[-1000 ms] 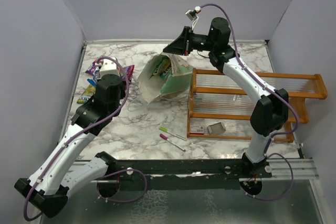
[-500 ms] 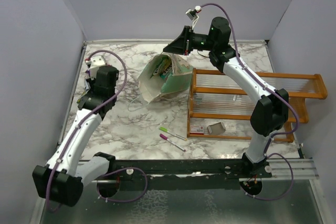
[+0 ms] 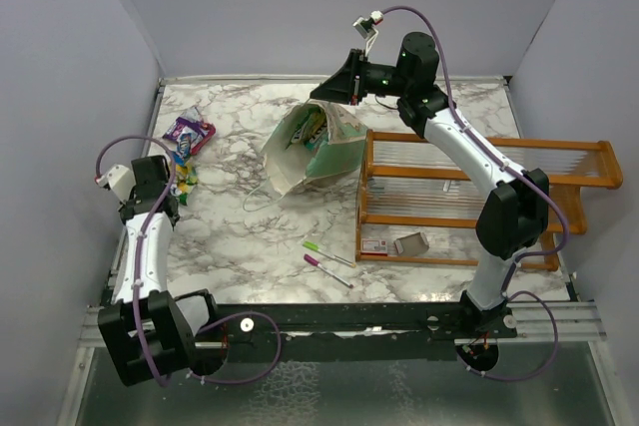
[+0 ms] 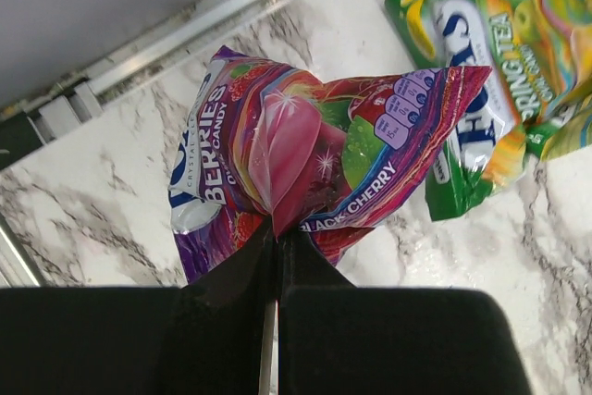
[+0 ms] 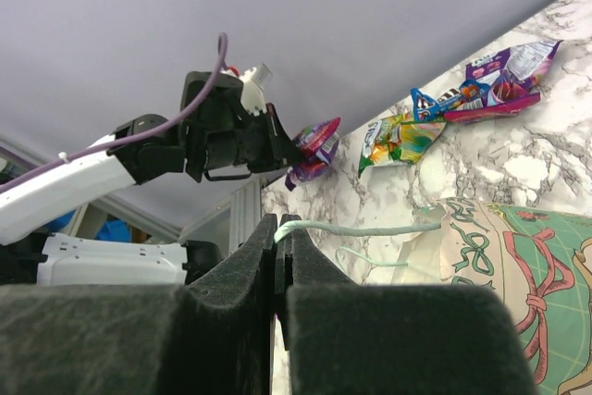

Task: Take the snacks out of the paper bag
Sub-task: Place the snack at the center of the board.

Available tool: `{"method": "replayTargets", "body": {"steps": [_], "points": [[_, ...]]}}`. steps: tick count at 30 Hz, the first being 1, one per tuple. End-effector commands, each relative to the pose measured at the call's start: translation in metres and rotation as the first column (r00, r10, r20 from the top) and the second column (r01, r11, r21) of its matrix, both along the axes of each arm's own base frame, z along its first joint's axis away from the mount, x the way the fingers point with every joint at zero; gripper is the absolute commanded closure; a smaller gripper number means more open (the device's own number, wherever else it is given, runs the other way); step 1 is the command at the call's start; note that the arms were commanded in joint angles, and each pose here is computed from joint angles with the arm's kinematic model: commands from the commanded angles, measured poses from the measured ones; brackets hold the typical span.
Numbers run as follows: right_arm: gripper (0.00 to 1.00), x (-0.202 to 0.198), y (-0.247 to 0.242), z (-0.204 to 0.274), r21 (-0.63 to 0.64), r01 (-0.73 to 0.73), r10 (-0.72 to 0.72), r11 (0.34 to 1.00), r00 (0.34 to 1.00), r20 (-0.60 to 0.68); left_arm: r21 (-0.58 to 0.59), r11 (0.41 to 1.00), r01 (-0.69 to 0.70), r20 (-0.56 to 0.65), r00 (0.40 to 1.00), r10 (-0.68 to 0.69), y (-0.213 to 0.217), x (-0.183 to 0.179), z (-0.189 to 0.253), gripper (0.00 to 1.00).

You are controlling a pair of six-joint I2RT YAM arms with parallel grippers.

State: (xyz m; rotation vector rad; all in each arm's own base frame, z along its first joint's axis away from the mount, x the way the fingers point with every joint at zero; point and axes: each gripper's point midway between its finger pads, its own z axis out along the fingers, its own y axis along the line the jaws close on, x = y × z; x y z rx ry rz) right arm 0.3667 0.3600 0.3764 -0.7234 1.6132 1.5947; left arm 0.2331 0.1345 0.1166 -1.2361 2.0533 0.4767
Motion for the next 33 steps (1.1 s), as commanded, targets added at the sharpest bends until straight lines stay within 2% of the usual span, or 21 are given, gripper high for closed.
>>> {"method": "replayTargets", "body": {"steps": [1, 7, 9, 12, 16, 21, 27, 33], "points": [[0.99, -0.005, -0.003, 0.020, 0.024, 0.003, -0.004, 1.000, 0.999, 0.049, -0.057, 0.998, 0.020, 0.097, 0.995, -0.014, -0.008, 0.021, -0.006, 1.00], [0.99, -0.006, -0.003, 0.019, 0.025, 0.002, -0.003, 1.000, 0.999, 0.047, -0.081, 0.995, 0.053, 0.046, 0.998, -0.049, -0.010, 0.028, -0.017, 1.00], [0.99, -0.006, -0.003, 0.019, 0.025, 0.001, -0.002, 1.000, 0.999, 0.047, -0.081, 0.995, 0.050, 0.039, 0.998, -0.047, -0.009, 0.027, -0.018, 0.95], [0.99, -0.007, -0.004, 0.019, 0.025, 0.001, -0.002, 1.000, 0.999, 0.050, -0.081, 0.995, 0.055, 0.043, 0.998, -0.052, -0.010, 0.028, -0.018, 0.81], [0.99, -0.007, -0.004, 0.019, 0.025, 0.001, -0.002, 1.000, 0.999, 0.050, -0.070, 0.996, 0.063, 0.056, 0.997, -0.059, -0.009, 0.027, -0.013, 0.52], [0.99, -0.007, -0.004, 0.017, 0.023, 0.001, -0.002, 1.000, 0.999, 0.046, -0.060, 0.994, 0.086, 0.100, 0.992, -0.080, -0.013, 0.026, -0.003, 0.33], [0.99, -0.008, -0.004, 0.017, 0.023, 0.000, -0.001, 1.000, 0.999, 0.044, -0.038, 0.991, 0.132, 0.151, 0.981, -0.125, -0.016, 0.029, 0.013, 0.25], [0.99, -0.008, -0.005, 0.016, 0.022, 0.002, -0.003, 1.000, 0.999, 0.043, -0.030, 0.956, 0.292, 0.235, 0.932, -0.277, -0.035, 0.042, 0.032, 0.23]]}}
